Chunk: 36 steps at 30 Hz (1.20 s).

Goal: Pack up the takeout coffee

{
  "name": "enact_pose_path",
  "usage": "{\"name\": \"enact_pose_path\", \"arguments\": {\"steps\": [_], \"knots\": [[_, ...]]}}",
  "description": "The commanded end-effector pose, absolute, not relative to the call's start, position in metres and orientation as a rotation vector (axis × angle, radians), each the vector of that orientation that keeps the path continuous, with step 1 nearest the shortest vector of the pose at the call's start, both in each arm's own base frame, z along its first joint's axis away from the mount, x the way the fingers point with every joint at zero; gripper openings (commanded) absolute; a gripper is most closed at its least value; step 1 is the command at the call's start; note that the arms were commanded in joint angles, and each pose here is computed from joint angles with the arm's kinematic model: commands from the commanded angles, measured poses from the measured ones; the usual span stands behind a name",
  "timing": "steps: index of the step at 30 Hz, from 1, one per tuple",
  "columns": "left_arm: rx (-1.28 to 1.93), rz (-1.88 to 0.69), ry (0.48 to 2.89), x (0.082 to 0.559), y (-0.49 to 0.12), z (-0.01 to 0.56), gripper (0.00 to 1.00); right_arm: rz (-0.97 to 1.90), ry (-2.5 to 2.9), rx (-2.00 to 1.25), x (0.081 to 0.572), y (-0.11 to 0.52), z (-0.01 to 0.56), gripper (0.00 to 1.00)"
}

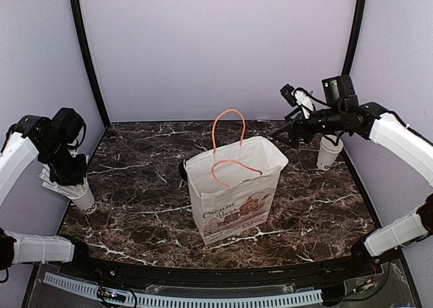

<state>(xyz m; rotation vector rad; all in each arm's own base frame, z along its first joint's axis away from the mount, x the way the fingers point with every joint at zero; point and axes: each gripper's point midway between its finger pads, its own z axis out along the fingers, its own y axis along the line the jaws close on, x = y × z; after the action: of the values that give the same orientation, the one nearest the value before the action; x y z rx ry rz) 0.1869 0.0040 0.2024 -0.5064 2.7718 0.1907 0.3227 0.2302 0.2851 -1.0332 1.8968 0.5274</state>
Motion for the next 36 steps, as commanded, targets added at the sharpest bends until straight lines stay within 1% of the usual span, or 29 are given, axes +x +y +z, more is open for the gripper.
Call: {"name": "enact_pose_path", "arguments": {"steps": [1,10,11,12,16,24,34,36], "knots": [[-0.503,0.264,2.740,0.196,0.013,0.207,0.19,0.556,1.864,-1.023,0.321,0.232,0.293,0.96],[-0.475,0.313,2.718,0.211,0.016,0.209,0.06,0.557,1.872,-1.028,0.318,0.231,0.287,0.96],[-0.468,0.316,2.720,0.212,0.016,0.209,0.02,0.559,1.872,-1.029,0.318,0.231,0.286,0.96],[-0.465,0.316,2.721,0.212,0.016,0.209,0.00,0.561,1.874,-1.029,0.318,0.231,0.285,0.96],[-0.455,0.315,2.709,0.211,0.017,0.223,0.00,0.569,1.874,-1.032,0.319,0.233,0.284,0.95],[-0.414,0.239,2.593,0.216,0.014,0.288,0.00,0.585,1.879,-1.038,0.320,0.236,0.282,0.95],[-0.403,0.070,2.559,0.223,-0.006,0.310,0.00,0.583,1.881,-1.040,0.319,0.235,0.281,0.95],[-0.415,0.069,2.550,0.221,-0.005,0.316,0.00,0.582,1.881,-1.041,0.319,0.235,0.280,0.95]]}}
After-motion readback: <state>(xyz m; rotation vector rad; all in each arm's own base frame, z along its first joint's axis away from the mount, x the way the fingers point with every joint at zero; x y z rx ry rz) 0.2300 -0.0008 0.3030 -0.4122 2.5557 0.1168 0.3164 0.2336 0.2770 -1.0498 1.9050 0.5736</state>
